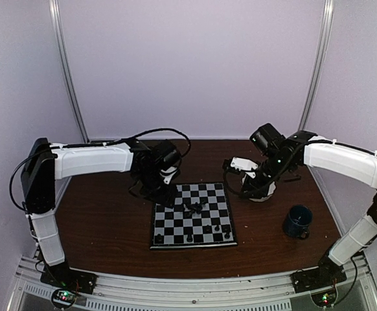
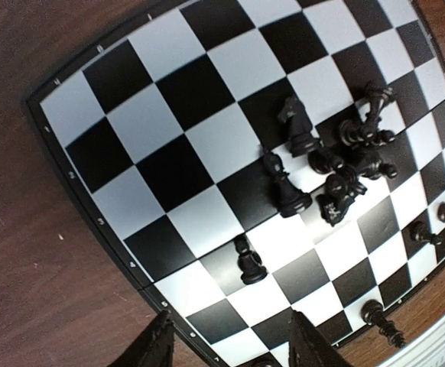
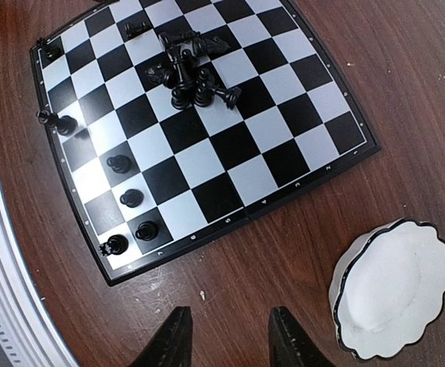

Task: Set up the chess pieces on the board
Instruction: Pick up the pawn from the chessboard.

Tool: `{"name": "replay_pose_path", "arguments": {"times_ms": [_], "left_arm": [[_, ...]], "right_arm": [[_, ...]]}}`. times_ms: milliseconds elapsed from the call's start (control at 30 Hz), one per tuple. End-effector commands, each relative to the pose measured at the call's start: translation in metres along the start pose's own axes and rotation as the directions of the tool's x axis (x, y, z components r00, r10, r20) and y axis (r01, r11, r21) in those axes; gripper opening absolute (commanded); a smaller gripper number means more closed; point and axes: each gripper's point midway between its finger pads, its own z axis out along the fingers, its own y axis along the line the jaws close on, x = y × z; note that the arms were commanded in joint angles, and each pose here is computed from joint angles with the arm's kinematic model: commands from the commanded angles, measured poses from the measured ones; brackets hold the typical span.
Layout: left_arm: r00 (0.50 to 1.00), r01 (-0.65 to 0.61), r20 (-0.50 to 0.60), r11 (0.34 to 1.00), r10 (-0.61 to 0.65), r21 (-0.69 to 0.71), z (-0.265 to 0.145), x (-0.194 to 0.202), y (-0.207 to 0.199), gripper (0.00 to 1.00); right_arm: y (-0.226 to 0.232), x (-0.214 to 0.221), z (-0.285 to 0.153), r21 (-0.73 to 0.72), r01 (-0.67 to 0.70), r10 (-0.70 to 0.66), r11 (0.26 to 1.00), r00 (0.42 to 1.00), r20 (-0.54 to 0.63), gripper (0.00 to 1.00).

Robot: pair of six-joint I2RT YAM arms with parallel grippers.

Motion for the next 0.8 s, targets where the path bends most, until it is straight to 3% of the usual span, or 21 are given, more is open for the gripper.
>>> {"name": "replay_pose_path", "arguments": {"times_ms": [0, 767], "left_arm": [[0.997, 0.032, -0.071, 0.999, -0.034, -0.033, 0.008, 0.007, -0.003, 0.5], [0.98, 0.036, -0.196, 0.999, -0.033, 0.011, 0.045, 0.015, -0.018, 0.39]], "right_arm": [[-0.001, -0.019, -0.015, 0.014, -0.001, -0.001, 1.0, 0.994, 0.108, 0.37], [0.001, -0.02, -0.011, -0.016, -0.003, 0.004, 1.0, 0.994, 0.111, 0.37]]}}
